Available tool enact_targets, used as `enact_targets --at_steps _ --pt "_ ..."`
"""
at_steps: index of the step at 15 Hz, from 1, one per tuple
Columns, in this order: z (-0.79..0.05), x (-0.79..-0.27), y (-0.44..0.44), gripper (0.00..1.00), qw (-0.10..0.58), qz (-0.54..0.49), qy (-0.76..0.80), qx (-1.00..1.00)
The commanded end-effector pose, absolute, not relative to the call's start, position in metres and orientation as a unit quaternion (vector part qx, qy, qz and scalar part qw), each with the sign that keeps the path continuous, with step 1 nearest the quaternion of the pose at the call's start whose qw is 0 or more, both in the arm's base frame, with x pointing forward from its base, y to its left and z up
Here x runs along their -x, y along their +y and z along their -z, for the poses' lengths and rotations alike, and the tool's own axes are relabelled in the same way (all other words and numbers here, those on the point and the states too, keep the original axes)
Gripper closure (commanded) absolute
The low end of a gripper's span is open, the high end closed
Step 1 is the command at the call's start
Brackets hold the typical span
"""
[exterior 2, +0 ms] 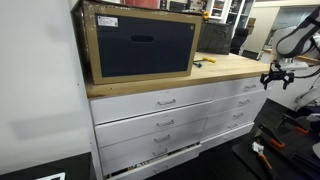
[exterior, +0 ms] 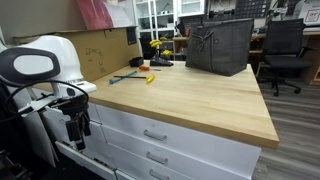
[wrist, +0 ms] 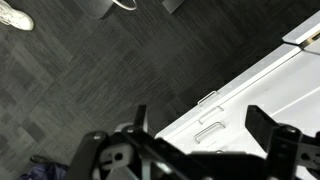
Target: Open the right top second drawer
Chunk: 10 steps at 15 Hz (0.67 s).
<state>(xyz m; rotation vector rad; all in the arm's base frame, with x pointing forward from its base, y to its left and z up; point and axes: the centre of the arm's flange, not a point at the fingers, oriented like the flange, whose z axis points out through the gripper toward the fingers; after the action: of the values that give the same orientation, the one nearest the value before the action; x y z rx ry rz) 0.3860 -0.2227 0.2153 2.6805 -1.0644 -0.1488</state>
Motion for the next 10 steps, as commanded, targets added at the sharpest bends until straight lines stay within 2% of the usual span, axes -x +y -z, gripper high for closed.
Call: enact_targets --at_steps 1,10 --pt "-0.189 -0.385 -0.247 0.00 0.153 0.045 -0.410 -0.898" --pt "-0.120 -0.350 -0.287 0.00 0.218 0.021 -0.551 -0.806"
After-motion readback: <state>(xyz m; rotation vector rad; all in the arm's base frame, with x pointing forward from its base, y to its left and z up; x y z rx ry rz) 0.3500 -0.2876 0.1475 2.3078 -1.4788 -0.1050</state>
